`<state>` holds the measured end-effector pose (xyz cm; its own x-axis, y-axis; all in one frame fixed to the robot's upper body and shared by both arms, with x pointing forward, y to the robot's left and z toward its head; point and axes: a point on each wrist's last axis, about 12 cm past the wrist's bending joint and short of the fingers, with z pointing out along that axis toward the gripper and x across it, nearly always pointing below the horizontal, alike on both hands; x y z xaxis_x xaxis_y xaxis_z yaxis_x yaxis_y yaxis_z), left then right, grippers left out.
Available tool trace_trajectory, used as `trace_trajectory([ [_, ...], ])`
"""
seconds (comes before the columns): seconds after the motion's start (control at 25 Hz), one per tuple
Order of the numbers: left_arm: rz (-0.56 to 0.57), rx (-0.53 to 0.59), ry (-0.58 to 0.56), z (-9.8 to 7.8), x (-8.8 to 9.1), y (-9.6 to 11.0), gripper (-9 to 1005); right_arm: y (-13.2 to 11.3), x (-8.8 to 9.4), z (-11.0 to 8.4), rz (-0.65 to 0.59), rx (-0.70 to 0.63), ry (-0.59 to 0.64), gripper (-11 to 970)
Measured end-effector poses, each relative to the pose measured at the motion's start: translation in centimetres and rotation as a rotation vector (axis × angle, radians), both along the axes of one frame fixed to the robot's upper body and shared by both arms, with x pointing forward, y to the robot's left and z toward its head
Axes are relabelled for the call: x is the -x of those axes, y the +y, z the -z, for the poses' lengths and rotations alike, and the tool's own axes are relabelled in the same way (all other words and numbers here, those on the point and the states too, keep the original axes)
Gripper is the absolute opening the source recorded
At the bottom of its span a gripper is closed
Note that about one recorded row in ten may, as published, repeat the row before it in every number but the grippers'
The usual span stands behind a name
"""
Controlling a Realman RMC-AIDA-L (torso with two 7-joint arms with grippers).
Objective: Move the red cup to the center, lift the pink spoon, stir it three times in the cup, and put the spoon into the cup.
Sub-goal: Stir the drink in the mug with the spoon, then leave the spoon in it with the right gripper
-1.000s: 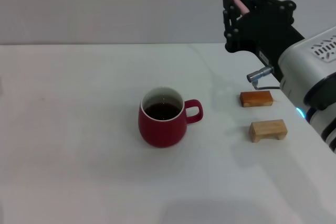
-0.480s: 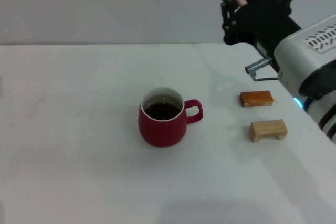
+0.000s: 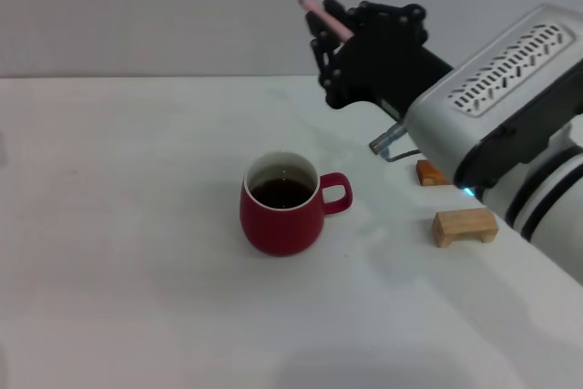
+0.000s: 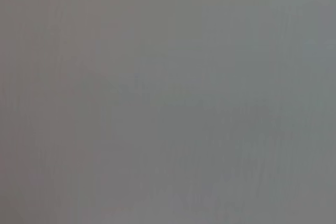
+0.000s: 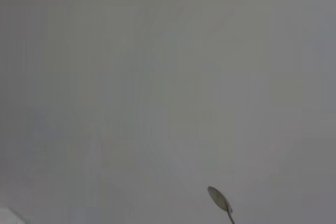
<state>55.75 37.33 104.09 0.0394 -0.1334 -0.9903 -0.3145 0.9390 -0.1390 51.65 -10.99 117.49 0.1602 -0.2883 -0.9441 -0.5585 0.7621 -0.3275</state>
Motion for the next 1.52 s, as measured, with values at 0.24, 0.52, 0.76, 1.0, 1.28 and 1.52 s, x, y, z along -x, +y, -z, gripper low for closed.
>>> trace_trajectory([
  [0.24, 0.000, 0.002, 0.002, 0.0, 0.0, -0.1, 576, 0.8, -0.1, 0.3, -0.042, 0.050, -0.017, 137],
  [0.52, 0.001, 0.005, 0.002, 0.1, 0.0, -0.1, 576, 1.2, -0.2, 0.8, -0.032, 0.082, -0.034, 137],
  [0.76, 0.004, 0.008, 0.002, 0.1, 0.0, -0.2, 575, 2.3, 1.2, 2.0, 0.047, 0.205, -0.215, 137],
  [1.0, 0.008, 0.008, -0.001, 0.1, 0.0, -0.3, 575, 2.1, 1.0, 3.3, 0.096, 0.165, -0.315, 137],
  [1.28, 0.012, 0.003, -0.007, -0.2, -0.3, -0.4, 575, 0.9, 1.5, 4.3, -0.037, -0.137, -0.392, 137],
  [1.52, 0.013, 0.000, -0.008, -0.2, -0.3, -0.3, 576, 0.7, 1.3, 2.4, -0.076, -0.235, -0.244, 137],
])
